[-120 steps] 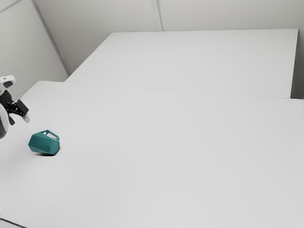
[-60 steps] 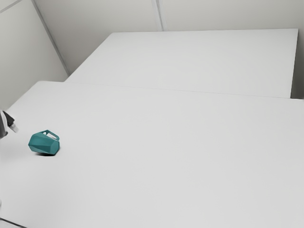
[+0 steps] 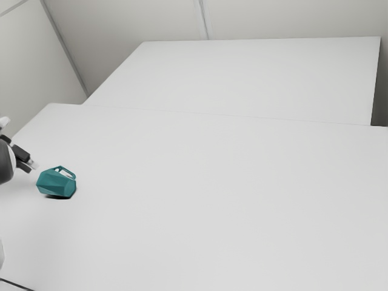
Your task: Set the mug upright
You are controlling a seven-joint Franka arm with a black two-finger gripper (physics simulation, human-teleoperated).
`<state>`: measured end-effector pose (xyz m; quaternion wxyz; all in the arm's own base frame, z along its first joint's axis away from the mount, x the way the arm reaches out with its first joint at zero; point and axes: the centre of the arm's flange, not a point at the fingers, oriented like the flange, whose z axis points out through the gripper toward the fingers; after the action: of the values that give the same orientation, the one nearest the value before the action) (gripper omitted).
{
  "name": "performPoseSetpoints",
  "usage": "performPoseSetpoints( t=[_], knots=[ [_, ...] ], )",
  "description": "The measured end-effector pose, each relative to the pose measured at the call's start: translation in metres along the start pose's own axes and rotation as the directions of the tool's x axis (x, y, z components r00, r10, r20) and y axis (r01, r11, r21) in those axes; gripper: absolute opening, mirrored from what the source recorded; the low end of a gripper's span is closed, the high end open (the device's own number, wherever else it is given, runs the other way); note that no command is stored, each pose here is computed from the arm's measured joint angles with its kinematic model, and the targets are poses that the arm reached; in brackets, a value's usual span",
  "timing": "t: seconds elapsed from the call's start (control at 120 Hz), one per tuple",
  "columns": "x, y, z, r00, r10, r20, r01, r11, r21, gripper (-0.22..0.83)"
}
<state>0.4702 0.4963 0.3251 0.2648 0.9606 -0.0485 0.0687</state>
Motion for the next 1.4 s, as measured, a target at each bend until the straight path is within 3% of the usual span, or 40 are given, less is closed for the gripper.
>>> performPoseSetpoints(
  t=[0.267, 0.642, 1.033, 1.167, 1.4],
  knots=[
    [-0.006, 0.006, 0.013, 0.996, 0.027, -0.082, -0.037, 0.991, -0.131, 0.61],
    [-0.027, 0.009, 0.037, 0.996, -0.034, -0.086, 0.007, 0.955, -0.297, 0.61],
    [-0.030, 0.003, 0.052, 0.995, -0.059, -0.076, 0.031, 0.942, -0.334, 0.59],
    [-0.029, 0.004, 0.053, 0.995, -0.061, -0.079, 0.031, 0.941, -0.337, 0.51],
    [-0.026, 0.005, 0.054, 0.995, -0.061, -0.084, 0.029, 0.940, -0.341, 0.25]
  ],
)
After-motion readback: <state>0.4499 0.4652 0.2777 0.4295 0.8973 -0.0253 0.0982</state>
